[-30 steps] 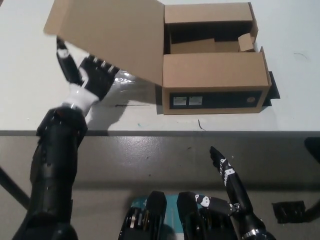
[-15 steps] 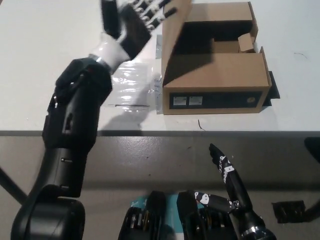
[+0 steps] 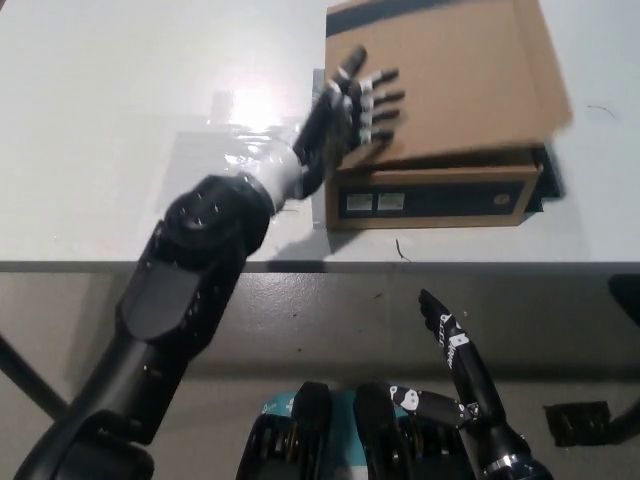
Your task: A small storge box is placed at the center of the table and the robot uses its left hand to push the lid and close it
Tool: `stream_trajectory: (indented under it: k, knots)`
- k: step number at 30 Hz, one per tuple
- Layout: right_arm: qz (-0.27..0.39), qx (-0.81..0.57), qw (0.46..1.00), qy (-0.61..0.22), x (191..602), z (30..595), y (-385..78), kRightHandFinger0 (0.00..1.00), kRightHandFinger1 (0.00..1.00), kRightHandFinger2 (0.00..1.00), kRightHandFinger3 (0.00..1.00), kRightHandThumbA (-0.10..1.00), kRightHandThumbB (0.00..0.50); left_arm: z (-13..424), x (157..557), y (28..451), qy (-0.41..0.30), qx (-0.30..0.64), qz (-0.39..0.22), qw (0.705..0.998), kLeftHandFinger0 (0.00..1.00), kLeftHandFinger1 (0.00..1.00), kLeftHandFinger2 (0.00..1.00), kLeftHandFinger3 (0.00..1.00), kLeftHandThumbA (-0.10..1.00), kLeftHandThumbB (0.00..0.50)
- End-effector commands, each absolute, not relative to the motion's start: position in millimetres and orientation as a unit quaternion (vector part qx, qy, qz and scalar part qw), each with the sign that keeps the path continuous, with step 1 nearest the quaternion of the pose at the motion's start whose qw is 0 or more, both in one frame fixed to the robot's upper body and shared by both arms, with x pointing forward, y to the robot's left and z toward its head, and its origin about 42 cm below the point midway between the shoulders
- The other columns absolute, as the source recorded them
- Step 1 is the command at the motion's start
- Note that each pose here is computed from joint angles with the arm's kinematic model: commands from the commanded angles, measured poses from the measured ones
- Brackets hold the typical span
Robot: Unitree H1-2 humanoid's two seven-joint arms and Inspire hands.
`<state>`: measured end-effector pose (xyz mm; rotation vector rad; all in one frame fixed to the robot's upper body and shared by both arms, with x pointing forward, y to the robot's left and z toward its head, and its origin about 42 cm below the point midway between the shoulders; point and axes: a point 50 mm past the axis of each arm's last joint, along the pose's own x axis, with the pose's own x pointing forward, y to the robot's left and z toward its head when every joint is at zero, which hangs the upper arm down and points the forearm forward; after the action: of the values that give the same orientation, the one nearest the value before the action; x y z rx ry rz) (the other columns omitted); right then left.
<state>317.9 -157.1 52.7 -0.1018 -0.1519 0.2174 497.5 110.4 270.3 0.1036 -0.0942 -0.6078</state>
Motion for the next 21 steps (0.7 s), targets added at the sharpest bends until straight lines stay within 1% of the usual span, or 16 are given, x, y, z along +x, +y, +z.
stream_trajectory:
  k: [1,2,7,10,11,12,14,16,17,18,19,20,21]
  knots:
    - [0.113,-0.042,0.983,-0.135,330.1,77.0,-155.6,1.0,1.0,1.0,1.0,1.0,0.391,292.9,474.4,95.3,-0.273,0.396,-0.288,0.828,1.0,1.0,1.0,1.0,1.0,0.318]
    - [0.113,-0.041,0.983,-0.135,330.1,77.1,-155.6,1.0,1.0,1.0,1.0,1.0,0.396,288.1,473.2,97.6,-0.265,0.399,-0.291,0.828,1.0,1.0,1.0,1.0,1.0,0.304]
    - [0.112,-0.042,0.983,-0.137,331.5,78.0,-155.5,1.0,1.0,1.0,1.0,1.0,0.395,275.9,470.9,104.1,-0.25,0.395,-0.298,0.832,1.0,1.0,1.0,1.0,1.0,0.307]
    - [0.112,-0.042,0.983,-0.137,331.5,78.0,-155.1,1.0,1.0,1.0,1.0,1.0,0.39,267.0,468.2,109.1,-0.24,0.391,-0.295,0.838,1.0,1.0,1.0,1.0,1.0,0.317]
    - [0.114,-0.042,0.983,-0.136,331.5,77.5,-154.9,1.0,1.0,1.0,1.0,1.0,0.389,265.2,465.9,111.1,-0.243,0.391,-0.293,0.838,1.0,1.0,1.0,1.0,1.0,0.316]
    - [0.115,-0.042,0.983,-0.137,331.9,78.1,-154.8,1.0,1.0,1.0,1.0,1.0,0.389,265.7,463.5,113.4,-0.246,0.39,-0.293,0.838,1.0,1.0,1.0,1.0,1.0,0.334]
    - [0.115,-0.044,0.983,-0.139,332.7,79.2,-156.4,1.0,1.0,1.0,1.0,1.0,0.391,267.1,454.9,116.3,-0.265,0.371,-0.294,0.84,1.0,1.0,1.0,1.0,1.0,0.339]
    - [0.117,-0.045,0.982,-0.139,333.1,79.4,-157.4,1.0,1.0,1.0,1.0,1.0,0.39,271.6,435.8,120.3,-0.289,0.347,-0.299,0.841,1.0,1.0,1.0,1.0,1.0,0.358]
    - [0.117,-0.043,0.982,-0.139,333.8,79.6,-157.4,1.0,1.0,1.0,1.0,1.0,0.39,275.4,423.5,122.5,-0.305,0.339,-0.3,0.838,1.0,1.0,1.0,1.0,1.0,0.376]
    - [0.118,-0.042,0.982,-0.139,335.3,80.3,-157.4,1.0,1.0,1.0,1.0,1.0,0.39,279.6,413.9,124.2,-0.316,0.333,-0.301,0.836,1.0,1.0,1.0,1.0,1.0,0.381]
    - [0.117,-0.041,0.982,-0.139,336.1,80.6,-157.7,1.0,1.0,1.0,1.0,1.0,0.391,282.1,404.1,125.5,-0.328,0.323,-0.301,0.835,1.0,1.0,1.0,1.0,1.0,0.376]
    - [0.115,-0.042,0.983,-0.139,335.7,80.4,-158.4,1.0,1.0,1.0,1.0,1.0,0.387,287.1,382.0,128.7,-0.35,0.315,-0.301,0.829,1.0,1.0,1.0,1.0,1.0,0.379]
    - [0.115,-0.044,0.982,-0.14,336.1,80.7,-159.1,1.0,1.0,1.0,1.0,1.0,0.381,289.4,374.4,129.3,-0.36,0.31,-0.302,0.827,1.0,1.0,1.0,1.0,1.0,0.373]
